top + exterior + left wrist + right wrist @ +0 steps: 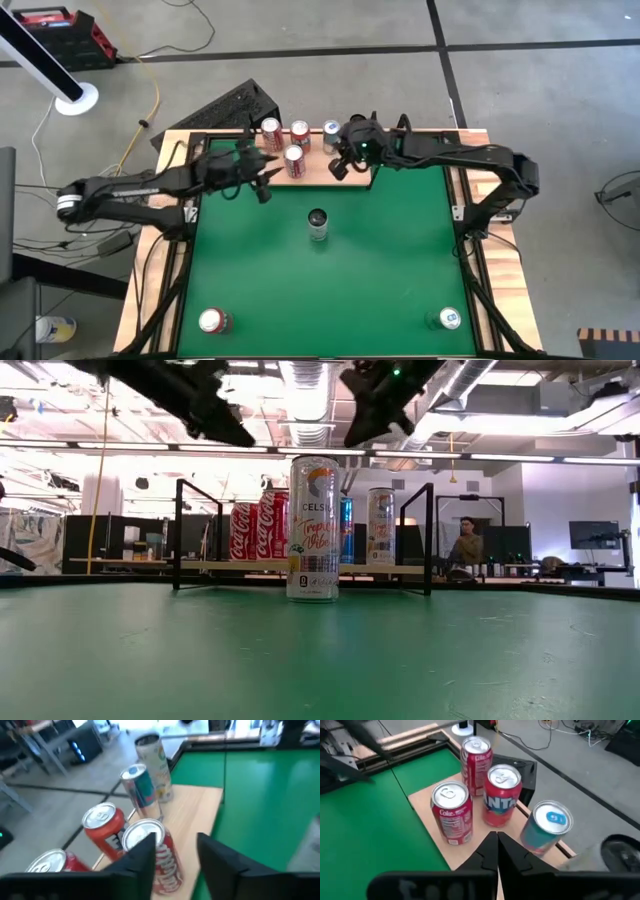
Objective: Place canned beverage on shelf
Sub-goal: Put the red-white soda can on the shelf aligned with the other red-white soda can
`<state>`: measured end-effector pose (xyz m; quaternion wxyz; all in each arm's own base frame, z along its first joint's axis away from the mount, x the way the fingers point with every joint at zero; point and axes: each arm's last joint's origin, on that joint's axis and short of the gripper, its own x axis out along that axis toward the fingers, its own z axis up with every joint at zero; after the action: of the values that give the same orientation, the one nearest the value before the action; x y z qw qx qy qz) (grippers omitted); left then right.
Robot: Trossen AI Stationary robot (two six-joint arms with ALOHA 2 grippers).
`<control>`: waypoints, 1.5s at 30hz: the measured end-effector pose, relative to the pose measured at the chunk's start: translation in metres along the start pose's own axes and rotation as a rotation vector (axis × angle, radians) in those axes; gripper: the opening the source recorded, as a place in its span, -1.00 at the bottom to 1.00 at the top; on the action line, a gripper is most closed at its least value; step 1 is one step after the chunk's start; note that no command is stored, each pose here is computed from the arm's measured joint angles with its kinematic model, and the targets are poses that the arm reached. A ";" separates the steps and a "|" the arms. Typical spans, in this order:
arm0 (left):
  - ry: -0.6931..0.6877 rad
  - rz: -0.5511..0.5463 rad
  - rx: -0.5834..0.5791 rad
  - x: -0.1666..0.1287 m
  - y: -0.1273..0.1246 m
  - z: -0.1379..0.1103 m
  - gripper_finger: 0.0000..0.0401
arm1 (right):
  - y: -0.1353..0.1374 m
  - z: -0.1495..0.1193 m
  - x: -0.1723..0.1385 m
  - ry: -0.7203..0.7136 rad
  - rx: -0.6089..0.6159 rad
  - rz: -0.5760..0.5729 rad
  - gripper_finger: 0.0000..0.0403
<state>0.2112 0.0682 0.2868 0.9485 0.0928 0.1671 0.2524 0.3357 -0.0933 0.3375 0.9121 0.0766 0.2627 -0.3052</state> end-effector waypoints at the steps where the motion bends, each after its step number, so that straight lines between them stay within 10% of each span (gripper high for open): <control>1: 0.015 -0.003 -0.009 0.008 0.003 0.001 -0.24 | -0.001 0.001 -0.005 -0.005 0.002 0.001 -0.87; 15: 0.112 0.028 -0.097 0.062 0.021 0.011 0.83 | -0.008 -0.007 -0.017 0.102 -0.089 -0.012 -0.86; 45: 0.273 0.089 -0.234 0.102 0.017 -0.026 0.75 | -0.012 -0.003 -0.015 0.085 -0.114 0.053 -0.88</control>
<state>0.2772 0.1370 0.2401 0.9094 -0.0459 0.2594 0.3219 0.3173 -0.0940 0.3425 0.9107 0.0445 0.3162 -0.2620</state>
